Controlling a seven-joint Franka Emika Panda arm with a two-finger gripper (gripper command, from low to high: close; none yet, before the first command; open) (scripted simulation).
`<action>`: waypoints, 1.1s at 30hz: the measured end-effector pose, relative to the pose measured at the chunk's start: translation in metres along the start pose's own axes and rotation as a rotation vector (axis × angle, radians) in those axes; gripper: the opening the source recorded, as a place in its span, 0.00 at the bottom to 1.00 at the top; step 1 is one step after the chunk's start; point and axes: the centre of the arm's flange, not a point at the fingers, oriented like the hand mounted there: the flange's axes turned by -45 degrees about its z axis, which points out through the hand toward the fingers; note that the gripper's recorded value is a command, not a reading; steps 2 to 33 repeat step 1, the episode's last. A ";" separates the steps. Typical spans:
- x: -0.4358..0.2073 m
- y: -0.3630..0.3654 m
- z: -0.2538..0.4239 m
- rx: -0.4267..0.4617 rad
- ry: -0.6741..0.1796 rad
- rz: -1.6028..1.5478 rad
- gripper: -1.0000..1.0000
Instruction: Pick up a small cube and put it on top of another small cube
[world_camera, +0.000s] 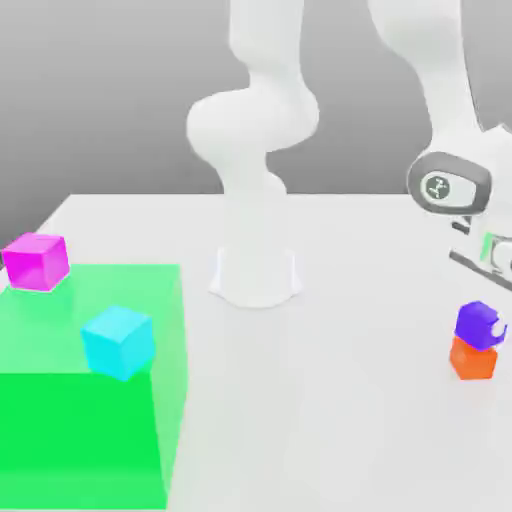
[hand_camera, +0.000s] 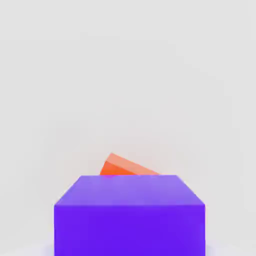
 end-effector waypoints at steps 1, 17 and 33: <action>0.000 0.000 0.000 0.000 0.000 0.000 1.00; 0.000 0.000 0.000 0.000 0.000 0.000 1.00; 0.000 0.000 0.000 0.000 0.000 0.000 1.00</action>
